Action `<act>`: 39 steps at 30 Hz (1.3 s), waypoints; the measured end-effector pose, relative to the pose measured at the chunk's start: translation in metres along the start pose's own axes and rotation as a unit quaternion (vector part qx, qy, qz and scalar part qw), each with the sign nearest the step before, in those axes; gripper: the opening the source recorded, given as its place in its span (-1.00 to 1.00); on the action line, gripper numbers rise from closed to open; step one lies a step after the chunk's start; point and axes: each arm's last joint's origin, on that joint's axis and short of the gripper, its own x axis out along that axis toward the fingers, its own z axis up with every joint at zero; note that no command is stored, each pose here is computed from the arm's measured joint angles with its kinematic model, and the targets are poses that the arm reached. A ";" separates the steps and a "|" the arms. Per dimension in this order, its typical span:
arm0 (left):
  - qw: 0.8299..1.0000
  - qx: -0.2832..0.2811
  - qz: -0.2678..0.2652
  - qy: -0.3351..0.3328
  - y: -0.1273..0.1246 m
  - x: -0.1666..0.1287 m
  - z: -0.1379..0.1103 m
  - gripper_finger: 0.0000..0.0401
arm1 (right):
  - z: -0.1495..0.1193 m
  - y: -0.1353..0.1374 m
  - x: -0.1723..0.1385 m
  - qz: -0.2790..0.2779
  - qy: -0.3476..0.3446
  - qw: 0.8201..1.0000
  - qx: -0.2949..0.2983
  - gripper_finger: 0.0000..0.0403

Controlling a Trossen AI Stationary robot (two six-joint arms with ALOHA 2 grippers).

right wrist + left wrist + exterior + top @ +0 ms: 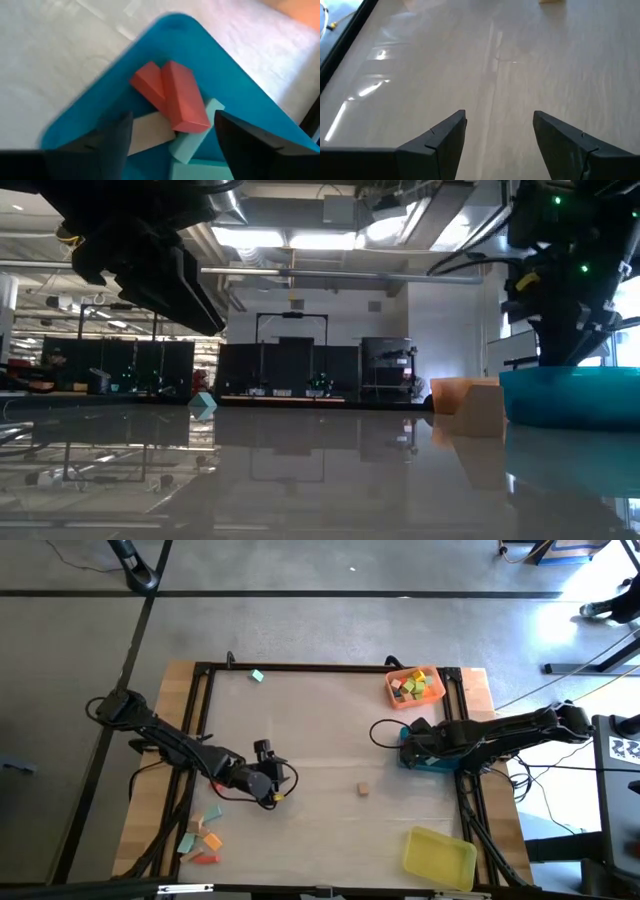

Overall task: Sort blocks by size
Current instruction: Put the light blue rectangular block into the blue bin

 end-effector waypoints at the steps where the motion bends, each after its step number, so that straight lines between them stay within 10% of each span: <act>1: 1.000 -0.011 0.000 -0.001 0.000 0.000 0.000 0.10 | 0.002 0.001 -0.003 0.005 -0.003 1.000 -0.001 0.41; 11: 0.998 -0.050 0.009 -0.022 0.009 0.007 0.008 0.10 | 0.029 0.024 -0.042 0.109 -0.068 0.989 -0.077 0.43; 21: 1.000 0.000 0.010 -0.025 0.009 0.007 0.009 0.10 | 0.028 0.085 -0.018 0.269 -0.253 0.912 -0.178 0.43; 39: 0.991 -0.061 -0.008 0.119 0.031 -0.076 -0.037 0.10 | 0.033 0.132 0.024 0.263 -0.268 0.901 -0.216 0.43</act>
